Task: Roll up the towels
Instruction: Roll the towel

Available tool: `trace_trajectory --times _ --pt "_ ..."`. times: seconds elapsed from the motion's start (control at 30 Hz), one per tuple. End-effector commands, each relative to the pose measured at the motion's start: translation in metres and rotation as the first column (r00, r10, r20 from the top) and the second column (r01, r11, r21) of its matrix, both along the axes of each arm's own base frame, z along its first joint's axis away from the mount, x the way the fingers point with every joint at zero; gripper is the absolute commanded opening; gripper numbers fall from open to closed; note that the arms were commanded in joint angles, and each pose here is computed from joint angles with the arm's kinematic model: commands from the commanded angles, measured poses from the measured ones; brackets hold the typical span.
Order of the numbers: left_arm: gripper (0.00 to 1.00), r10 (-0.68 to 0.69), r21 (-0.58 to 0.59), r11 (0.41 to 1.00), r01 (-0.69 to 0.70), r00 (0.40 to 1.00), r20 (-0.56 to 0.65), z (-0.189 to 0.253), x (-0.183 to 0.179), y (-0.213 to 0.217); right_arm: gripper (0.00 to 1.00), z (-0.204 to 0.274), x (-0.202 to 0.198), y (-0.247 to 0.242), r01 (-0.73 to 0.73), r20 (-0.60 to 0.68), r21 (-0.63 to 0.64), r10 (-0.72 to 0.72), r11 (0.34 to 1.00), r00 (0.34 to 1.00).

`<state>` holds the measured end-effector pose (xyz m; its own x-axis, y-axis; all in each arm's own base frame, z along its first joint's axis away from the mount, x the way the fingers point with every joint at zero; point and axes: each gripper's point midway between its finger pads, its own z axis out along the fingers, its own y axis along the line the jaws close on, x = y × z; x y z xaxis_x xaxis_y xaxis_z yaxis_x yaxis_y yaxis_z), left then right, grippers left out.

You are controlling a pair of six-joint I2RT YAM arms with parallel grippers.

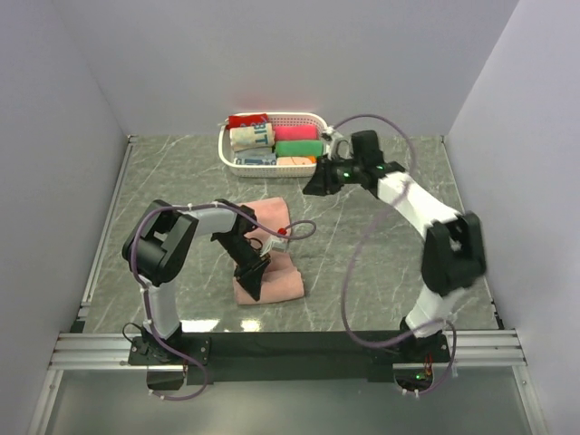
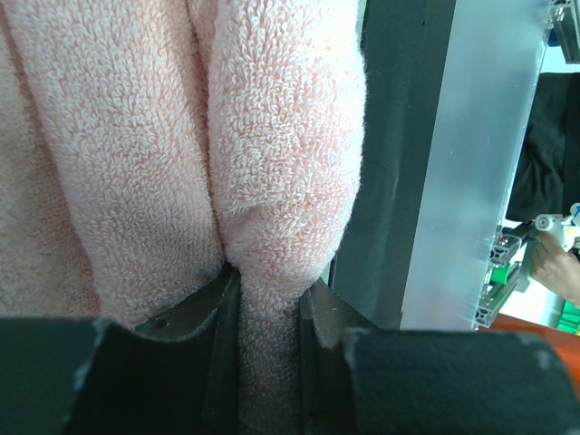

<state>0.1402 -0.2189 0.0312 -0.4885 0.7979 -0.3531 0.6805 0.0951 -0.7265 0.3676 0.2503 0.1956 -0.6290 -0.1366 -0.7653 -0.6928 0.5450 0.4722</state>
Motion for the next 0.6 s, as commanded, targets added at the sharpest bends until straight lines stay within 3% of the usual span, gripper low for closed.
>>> trace_trajectory --times 0.0,0.27,0.47,0.57 --pt "0.1 -0.117 0.161 0.983 0.09 0.979 0.167 -0.043 0.015 0.032 0.33 -0.026 0.0 0.035 -0.084 -0.203 0.058 0.094 0.995 0.975" --pt "0.1 -0.122 0.172 0.981 0.092 0.977 0.174 -0.047 0.011 0.037 0.32 -0.069 0.003 0.106 -0.177 -0.253 0.045 0.182 0.983 0.95" --pt "0.1 -0.13 0.174 0.98 0.098 0.975 0.18 -0.048 0.014 0.037 0.29 -0.142 0.027 0.116 -0.056 -0.378 -0.047 0.035 0.997 0.925" --pt "0.11 -0.146 0.183 0.977 0.113 0.973 0.177 -0.05 0.014 0.037 0.27 -0.164 0.052 0.116 0.056 -0.372 -0.12 -0.097 0.991 0.923"
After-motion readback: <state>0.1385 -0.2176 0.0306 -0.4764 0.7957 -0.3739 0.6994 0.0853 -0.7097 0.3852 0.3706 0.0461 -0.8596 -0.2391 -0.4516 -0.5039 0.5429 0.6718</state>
